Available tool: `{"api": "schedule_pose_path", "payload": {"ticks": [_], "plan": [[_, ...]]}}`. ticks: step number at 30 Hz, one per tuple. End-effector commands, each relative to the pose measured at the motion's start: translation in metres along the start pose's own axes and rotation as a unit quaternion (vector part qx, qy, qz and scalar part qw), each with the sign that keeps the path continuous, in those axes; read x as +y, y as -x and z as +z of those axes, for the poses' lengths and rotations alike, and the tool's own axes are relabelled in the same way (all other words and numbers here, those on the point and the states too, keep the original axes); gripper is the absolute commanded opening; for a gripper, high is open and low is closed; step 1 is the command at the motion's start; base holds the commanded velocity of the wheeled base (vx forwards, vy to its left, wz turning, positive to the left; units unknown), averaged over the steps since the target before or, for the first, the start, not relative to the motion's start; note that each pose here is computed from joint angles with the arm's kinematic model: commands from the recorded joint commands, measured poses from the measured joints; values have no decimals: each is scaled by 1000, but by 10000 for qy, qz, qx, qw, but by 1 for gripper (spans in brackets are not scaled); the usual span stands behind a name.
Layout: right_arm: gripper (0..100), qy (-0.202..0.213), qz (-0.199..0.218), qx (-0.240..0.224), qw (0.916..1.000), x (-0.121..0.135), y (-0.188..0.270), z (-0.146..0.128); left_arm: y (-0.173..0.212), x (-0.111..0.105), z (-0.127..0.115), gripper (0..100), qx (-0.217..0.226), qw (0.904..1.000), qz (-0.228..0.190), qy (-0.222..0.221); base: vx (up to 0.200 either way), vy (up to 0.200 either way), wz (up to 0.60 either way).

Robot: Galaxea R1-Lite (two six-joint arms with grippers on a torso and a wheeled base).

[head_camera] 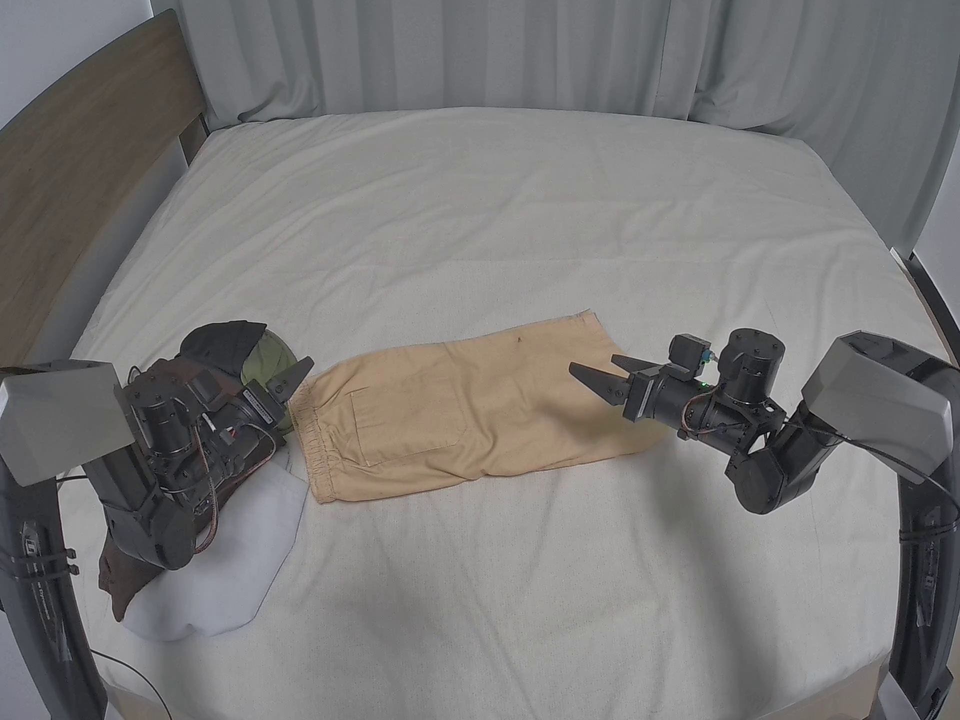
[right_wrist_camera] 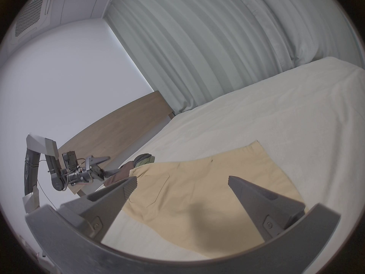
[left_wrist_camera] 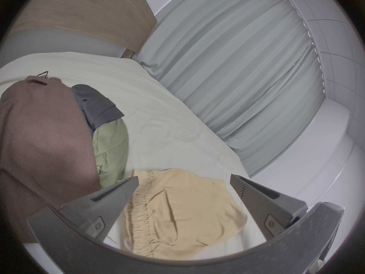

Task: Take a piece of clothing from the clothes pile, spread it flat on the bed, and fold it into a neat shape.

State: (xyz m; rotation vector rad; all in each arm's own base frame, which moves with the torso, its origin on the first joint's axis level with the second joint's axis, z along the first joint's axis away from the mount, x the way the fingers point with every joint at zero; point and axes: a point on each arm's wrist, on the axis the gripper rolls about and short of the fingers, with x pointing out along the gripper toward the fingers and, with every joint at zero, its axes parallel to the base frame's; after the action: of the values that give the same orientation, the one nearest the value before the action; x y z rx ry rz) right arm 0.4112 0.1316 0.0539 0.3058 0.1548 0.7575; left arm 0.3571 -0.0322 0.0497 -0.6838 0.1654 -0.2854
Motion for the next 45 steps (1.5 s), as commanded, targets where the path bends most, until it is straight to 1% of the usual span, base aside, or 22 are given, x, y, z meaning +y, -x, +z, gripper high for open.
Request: {"api": "schedule_pose_path", "payload": {"ticks": [1, 8, 14, 17, 18, 21, 26, 28, 29, 33, 37, 38, 39, 45], "plan": [[100, -64, 25, 155, 9999, 9, 7, -11, 9, -26, 11, 100, -136, 9994, -306, -74, 0, 0, 0], [100, -139, 11, 295, 9995, 12, 16, -26, 18, -50, 11, 100, -91, 9981, -584, -141, 0, 0, 0], [100, -221, -55, 446, 9987, 11, 22, -38, 21, -51, 7, 100, 0, 9980, -574, -248, 0, 0, 0], [100, -246, -160, 471, 9985, 9, 22, -43, 22, -54, 2, 100, 83, 9976, -602, -331, 0, 0, 0], [100, -272, -206, 514, 9981, 6, 23, -48, 23, -57, -4, 100, 177, 9970, -642, -400, 0, 0, 0], [100, -297, -229, 557, 9977, 6, 26, -52, 25, -60, -10, 100, 275, 9961, -660, -519, 0, 0, 0], [100, -350, -270, 659, 9968, 6, 29, -57, 29, -58, -14, 100, 356, 9942, -616, -805, 0, 0, 0], [100, -400, -303, 757, 9959, 7, 33, -61, 31, -57, -17, 100, 410, 9923, -588, -1013, 0, 0, 0], [100, -403, -305, 763, 9958, 7, 33, -62, 32, -56, -17, 100, 416, 9922, -584, -1019, 0, 0, 0], [100, -502, -364, 939, 9937, 5, 37, -73, 36, -54, -20, 100, 487, 9871, -542, -1424, 0, 0, 0], [100, -569, -431, 1074, 9916, 0, 37, -86, 43, -50, -26, 100, 636, 9769, -482, -1982, 0, 0, 0], [100, -580, -434, 1080, 9915, 0, 37, -86, 43, -50, -26, 100, 646, 9764, -487, -2003, 0, 0, 0], [100, -604, -449, 1125, 9908, -2, 37, -90, 45, -49, -28, 100, 696, 9719, -520, -2186, 0, 0, 0], [100, -670, -504, 1242, 9887, -6, 39, -101, 50, -45, -29, 100, 760, 9622, -485, -2569, 0, 0, 0]]}}
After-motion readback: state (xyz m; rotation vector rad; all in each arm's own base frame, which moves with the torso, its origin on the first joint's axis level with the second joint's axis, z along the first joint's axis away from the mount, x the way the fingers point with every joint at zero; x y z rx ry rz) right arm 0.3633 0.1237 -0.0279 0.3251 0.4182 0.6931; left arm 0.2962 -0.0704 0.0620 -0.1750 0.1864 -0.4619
